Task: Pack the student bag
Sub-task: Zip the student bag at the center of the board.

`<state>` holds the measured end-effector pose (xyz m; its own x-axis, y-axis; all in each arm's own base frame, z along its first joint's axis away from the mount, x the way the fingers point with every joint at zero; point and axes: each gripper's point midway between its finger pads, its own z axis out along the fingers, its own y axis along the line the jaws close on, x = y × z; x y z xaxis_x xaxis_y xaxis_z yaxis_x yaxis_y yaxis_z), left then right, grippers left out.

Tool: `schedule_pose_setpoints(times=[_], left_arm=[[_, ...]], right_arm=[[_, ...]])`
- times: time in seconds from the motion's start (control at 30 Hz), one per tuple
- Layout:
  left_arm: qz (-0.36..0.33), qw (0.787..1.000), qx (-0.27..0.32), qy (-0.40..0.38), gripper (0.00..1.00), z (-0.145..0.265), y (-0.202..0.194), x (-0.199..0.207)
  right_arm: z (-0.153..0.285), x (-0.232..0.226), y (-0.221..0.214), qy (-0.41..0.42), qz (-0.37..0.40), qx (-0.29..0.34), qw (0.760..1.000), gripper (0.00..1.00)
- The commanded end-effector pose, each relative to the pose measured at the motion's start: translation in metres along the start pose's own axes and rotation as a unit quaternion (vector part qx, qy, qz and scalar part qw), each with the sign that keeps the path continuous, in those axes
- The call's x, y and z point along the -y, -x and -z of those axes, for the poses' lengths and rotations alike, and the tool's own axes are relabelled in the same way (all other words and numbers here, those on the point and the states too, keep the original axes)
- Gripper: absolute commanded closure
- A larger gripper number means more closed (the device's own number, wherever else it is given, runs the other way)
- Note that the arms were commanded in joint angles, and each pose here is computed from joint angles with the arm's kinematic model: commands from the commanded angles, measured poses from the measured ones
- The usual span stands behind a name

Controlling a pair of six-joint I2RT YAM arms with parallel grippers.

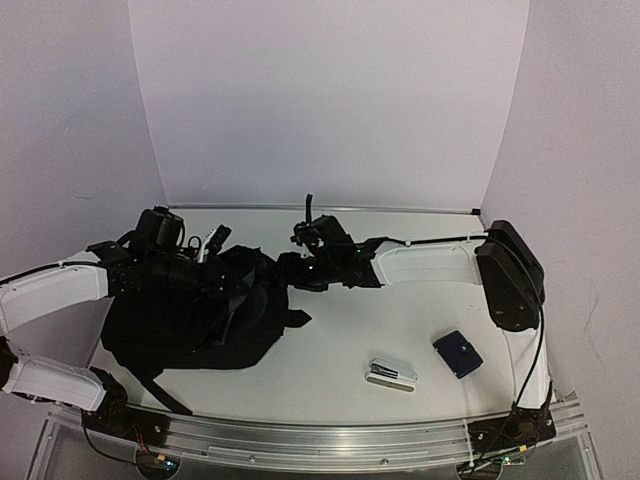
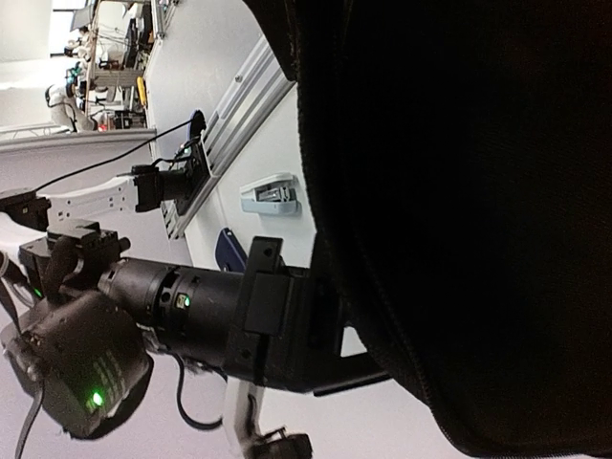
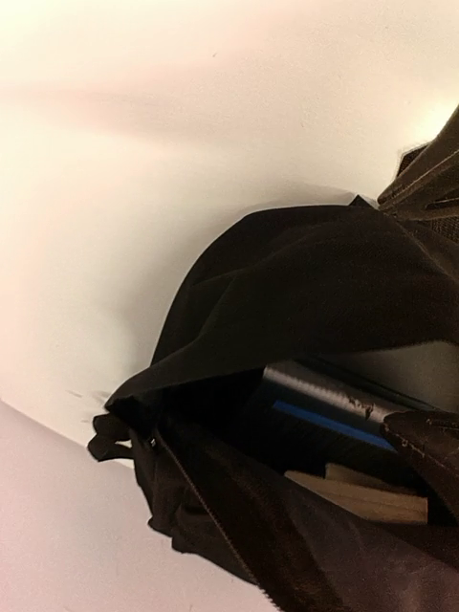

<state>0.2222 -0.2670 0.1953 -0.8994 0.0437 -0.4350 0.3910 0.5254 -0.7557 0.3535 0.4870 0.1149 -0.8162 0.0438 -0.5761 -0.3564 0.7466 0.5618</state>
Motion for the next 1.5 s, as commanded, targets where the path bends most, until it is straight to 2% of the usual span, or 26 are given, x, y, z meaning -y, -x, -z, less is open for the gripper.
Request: schedule_pose_setpoints(times=[0.0,0.1,0.17,0.23,0.33,0.43,0.5,0.6,0.67,0.77,0.83,0.97,1.03,1.2,1.3,1.47], left_arm=[[-0.041,0.998,-0.034,-0.036,0.85,-0.010,-0.006,0.027],[-0.040,0.996,-0.061,-0.050,0.75,-0.011,-0.021,0.032],[-0.046,0.995,-0.060,-0.060,0.64,-0.004,-0.023,0.039],[-0.060,0.996,-0.040,-0.059,0.50,0.007,-0.018,0.048],[-0.084,0.996,0.022,-0.030,0.30,0.031,0.002,0.060],[-0.078,0.993,0.081,0.036,0.14,0.052,0.023,0.054],[-0.059,0.988,0.101,0.096,0.06,0.061,0.033,0.037],[-0.005,0.976,0.107,0.191,0.02,0.071,0.041,-0.005],[0.044,0.968,0.111,0.222,0.01,0.080,0.044,-0.031],[0.099,0.956,0.134,0.243,0.01,0.096,0.045,-0.060],[0.111,0.950,0.144,0.253,0.00,0.101,0.044,-0.070],[0.114,0.953,0.134,0.248,0.00,0.095,0.042,-0.073],[0.107,0.956,0.132,0.239,0.00,0.092,0.045,-0.071],[0.090,0.953,0.129,0.258,0.00,0.095,0.053,-0.072],[0.089,0.948,0.129,0.278,0.00,0.099,0.053,-0.079],[0.119,0.936,0.138,0.301,0.00,0.104,0.046,-0.095]], right_arm=[[-0.003,0.001,0.002,-0.007,0.003,0.004,1.000,0.59],[-0.002,0.006,0.004,-0.015,-0.001,0.010,1.000,0.87],[0.001,0.008,0.005,-0.019,-0.001,0.013,1.000,0.98],[0.006,0.010,0.005,-0.023,-0.001,0.015,1.000,1.00],[0.019,0.014,0.000,-0.027,0.000,0.012,1.000,1.00],[0.035,0.021,-0.009,-0.033,-0.005,0.006,0.999,1.00],[0.046,0.029,-0.019,-0.040,-0.014,-0.002,0.999,1.00],[0.065,0.036,-0.036,-0.051,-0.023,-0.006,0.998,1.00],[0.075,0.042,-0.050,-0.057,-0.031,-0.013,0.998,1.00],[0.092,0.046,-0.070,-0.062,-0.048,-0.020,0.997,1.00],[0.103,0.045,-0.085,-0.062,-0.059,-0.026,0.996,1.00],[0.124,0.052,-0.113,-0.064,-0.082,-0.042,0.994,1.00],[0.138,0.050,-0.110,-0.057,-0.091,-0.032,0.994,0.93],[0.169,0.033,-0.072,-0.061,-0.054,0.014,0.997,0.48],[0.179,0.011,-0.046,-0.055,-0.019,0.030,0.998,0.41],[0.162,-0.031,-0.025,-0.016,0.039,0.016,0.999,0.43]])
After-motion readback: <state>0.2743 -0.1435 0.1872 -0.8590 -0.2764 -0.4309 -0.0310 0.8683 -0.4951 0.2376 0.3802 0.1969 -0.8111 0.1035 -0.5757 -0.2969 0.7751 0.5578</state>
